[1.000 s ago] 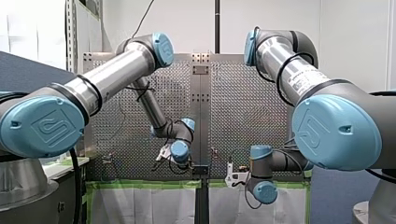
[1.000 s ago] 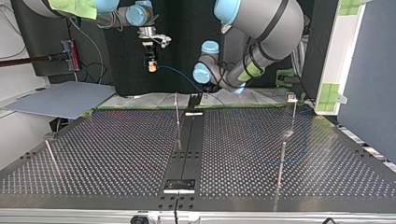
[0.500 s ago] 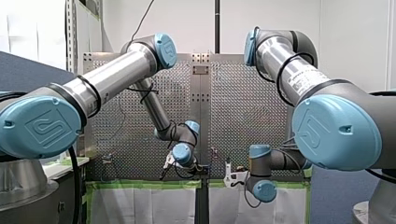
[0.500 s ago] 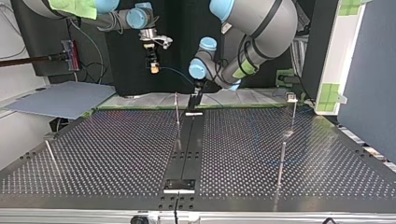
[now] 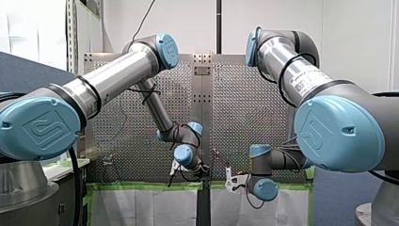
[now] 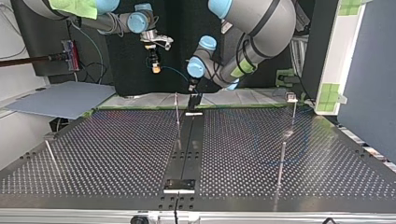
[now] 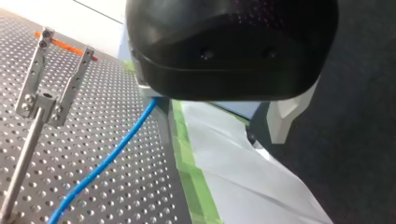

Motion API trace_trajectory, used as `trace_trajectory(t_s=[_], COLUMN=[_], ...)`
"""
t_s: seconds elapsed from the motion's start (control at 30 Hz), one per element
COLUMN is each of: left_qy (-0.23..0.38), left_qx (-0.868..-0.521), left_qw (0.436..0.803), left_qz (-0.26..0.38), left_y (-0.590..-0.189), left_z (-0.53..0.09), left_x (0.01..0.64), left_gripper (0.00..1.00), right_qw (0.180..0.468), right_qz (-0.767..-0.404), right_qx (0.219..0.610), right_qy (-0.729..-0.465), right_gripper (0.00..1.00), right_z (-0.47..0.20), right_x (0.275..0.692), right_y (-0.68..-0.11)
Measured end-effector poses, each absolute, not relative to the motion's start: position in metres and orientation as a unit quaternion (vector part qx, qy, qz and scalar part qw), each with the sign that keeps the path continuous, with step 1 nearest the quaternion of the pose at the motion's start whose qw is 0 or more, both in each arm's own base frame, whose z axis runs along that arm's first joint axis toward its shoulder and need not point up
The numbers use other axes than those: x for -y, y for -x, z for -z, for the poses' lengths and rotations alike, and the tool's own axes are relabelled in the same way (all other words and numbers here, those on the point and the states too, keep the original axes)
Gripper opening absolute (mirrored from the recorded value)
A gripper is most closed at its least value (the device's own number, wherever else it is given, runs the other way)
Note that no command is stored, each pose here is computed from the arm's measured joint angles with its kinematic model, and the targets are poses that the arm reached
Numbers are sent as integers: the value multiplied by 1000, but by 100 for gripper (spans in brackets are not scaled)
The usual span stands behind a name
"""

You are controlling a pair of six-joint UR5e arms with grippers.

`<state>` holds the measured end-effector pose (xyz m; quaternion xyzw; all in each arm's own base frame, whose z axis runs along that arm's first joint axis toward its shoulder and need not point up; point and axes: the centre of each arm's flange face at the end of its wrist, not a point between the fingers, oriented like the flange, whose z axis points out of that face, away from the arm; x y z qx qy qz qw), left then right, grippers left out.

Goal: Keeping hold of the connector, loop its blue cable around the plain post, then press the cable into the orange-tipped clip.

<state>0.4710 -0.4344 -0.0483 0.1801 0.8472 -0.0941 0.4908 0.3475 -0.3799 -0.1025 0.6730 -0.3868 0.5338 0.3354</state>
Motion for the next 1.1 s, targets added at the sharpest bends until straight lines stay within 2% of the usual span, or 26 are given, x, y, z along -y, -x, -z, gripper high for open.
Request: trace_trajectory(t_s=[0.43,0.47,0.5,0.57,0.6,0.63,0.67,0.7,0.73,0.77,0.8,0.87,1.1], left_qy=[-126,-123,-118,-111,-106,-102,-97,-92,-87,-83,-77,-70,-68], left_qx=[-845,-845,-846,-846,-846,-846,-845,-844,-843,-842,-841,-840,-832], left_qw=[498,498,497,497,497,497,499,500,501,502,502,503,513], left_qz=[148,150,153,157,160,164,167,172,176,179,184,190,201], left_y=[-474,-474,-474,-474,-474,-474,-475,-475,-475,-475,-475,-474,-464], left_z=[47,47,47,47,47,46,46,46,46,46,46,47,53], left_x=[442,442,442,442,442,443,444,444,445,445,445,445,446], left_gripper=[100,87,87,68,68,51,42,42,33,18,18,0,0], right_qw=[333,334,334,334,335,335,335,335,335,335,335,335,337], right_qz=[-535,-535,-534,-534,-534,-533,-533,-533,-533,-533,-532,-532,-530], right_qx=[380,379,379,378,378,378,378,378,378,377,377,377,376], right_qy=[-677,-678,-678,-678,-679,-679,-679,-679,-679,-680,-680,-680,-681], right_gripper=[0,0,0,0,0,0,0,0,0,0,0,0,0], right_z=[102,102,102,102,102,102,102,102,102,102,102,102,102], right_x=[381,381,381,381,381,381,381,381,381,381,381,381,381], right_y=[-352,-352,-352,-352,-352,-352,-352,-352,-352,-352,-352,-352,-351])
